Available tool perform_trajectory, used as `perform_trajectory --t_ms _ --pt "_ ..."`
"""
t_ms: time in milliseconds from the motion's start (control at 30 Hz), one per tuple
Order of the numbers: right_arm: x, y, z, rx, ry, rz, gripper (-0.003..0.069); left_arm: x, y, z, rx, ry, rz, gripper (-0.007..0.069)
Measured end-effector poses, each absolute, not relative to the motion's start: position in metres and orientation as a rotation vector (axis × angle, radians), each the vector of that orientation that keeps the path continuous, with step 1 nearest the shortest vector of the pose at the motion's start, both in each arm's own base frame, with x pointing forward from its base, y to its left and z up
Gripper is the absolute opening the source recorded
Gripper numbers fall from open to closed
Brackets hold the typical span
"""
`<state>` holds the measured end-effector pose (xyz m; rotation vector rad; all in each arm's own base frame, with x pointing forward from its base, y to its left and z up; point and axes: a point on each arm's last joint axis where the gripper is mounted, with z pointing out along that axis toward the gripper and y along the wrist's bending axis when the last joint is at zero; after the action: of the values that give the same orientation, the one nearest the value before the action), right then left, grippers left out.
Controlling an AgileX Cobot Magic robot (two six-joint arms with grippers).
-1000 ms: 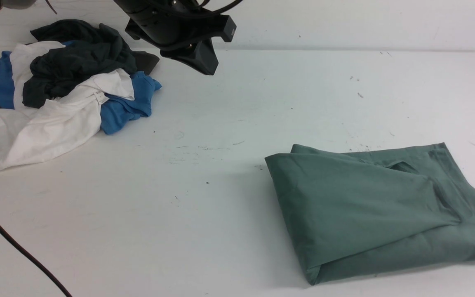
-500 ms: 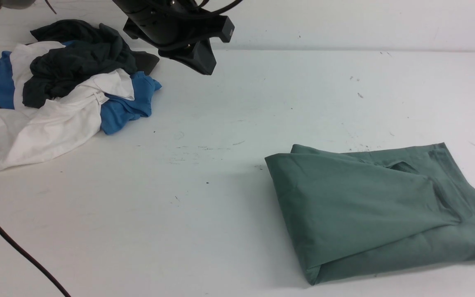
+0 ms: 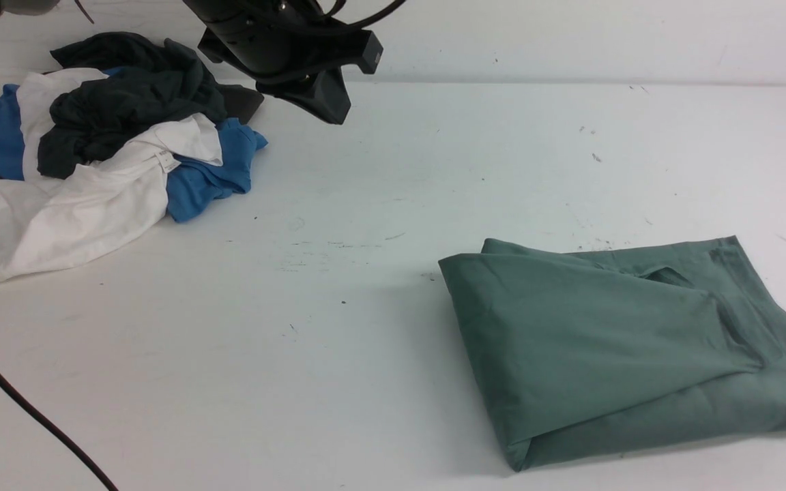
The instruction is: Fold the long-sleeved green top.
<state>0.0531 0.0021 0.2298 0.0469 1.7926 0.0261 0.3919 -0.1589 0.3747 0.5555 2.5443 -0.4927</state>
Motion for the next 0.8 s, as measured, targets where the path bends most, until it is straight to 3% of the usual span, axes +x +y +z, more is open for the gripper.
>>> perform_trajectory --t_ms 300,433,600,800 --pt "0.052 -0.001 0.178 -0.008 1.854 -0.062 -0.0015 0.392 -0.159 0.375 0.556 2.542 -0.497 -0.0004" --pt "0.053 0.000 0.179 -0.101 1.819 -0.079 -0.0015 0.388 -0.158 0.381 0.552 2.530 -0.503 -0.0004" --pt "0.053 0.002 0.180 -0.162 1.807 -0.063 -0.0015 0.375 -0.153 0.402 0.551 2.478 -0.500 -0.0004" --pt "0.053 0.002 0.179 -0.164 1.807 -0.063 -0.0015 0.335 -0.140 0.455 0.549 2.339 -0.501 -0.0004"
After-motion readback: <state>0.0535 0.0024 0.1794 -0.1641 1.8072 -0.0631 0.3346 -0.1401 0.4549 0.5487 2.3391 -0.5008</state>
